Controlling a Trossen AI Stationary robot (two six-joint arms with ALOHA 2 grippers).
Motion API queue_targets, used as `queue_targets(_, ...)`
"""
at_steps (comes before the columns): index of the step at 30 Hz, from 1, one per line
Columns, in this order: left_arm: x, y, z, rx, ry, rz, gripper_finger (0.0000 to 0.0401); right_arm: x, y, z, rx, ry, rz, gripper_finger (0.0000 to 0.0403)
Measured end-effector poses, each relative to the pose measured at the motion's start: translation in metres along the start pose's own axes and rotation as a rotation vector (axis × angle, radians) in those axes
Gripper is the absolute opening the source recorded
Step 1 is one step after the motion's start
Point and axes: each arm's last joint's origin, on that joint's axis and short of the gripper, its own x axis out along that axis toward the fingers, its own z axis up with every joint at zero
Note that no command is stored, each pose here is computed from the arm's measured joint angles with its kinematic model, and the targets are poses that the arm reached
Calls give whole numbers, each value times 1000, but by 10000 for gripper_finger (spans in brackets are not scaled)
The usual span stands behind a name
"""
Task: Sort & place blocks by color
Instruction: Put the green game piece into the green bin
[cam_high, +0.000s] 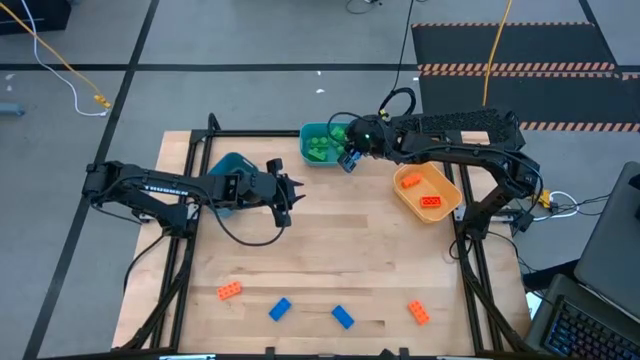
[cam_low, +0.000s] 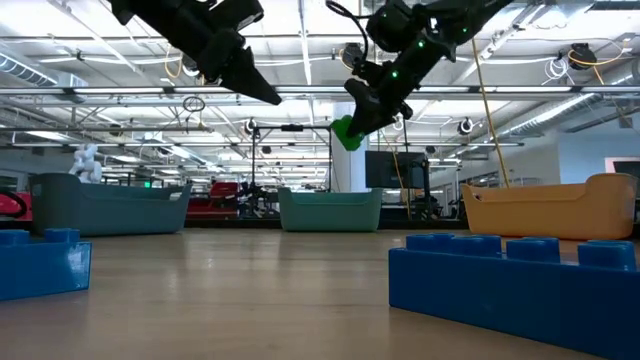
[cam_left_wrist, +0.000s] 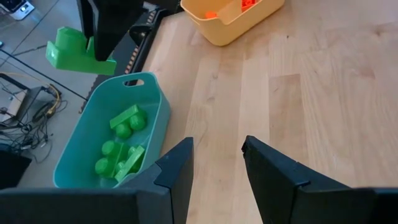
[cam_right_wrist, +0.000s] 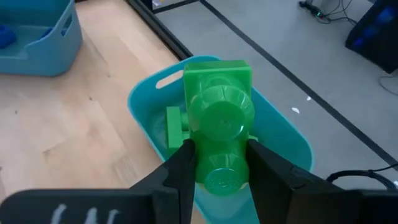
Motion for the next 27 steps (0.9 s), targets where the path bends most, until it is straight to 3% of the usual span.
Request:
queue_targets(21, 0, 1, 1, 7, -12, 5, 145, 25, -22, -48, 80, -107, -7, 114)
queue_targets(27, 0, 1, 1, 6, -11, 5, 145, 25, -22, -51, 103, -123, -6, 158)
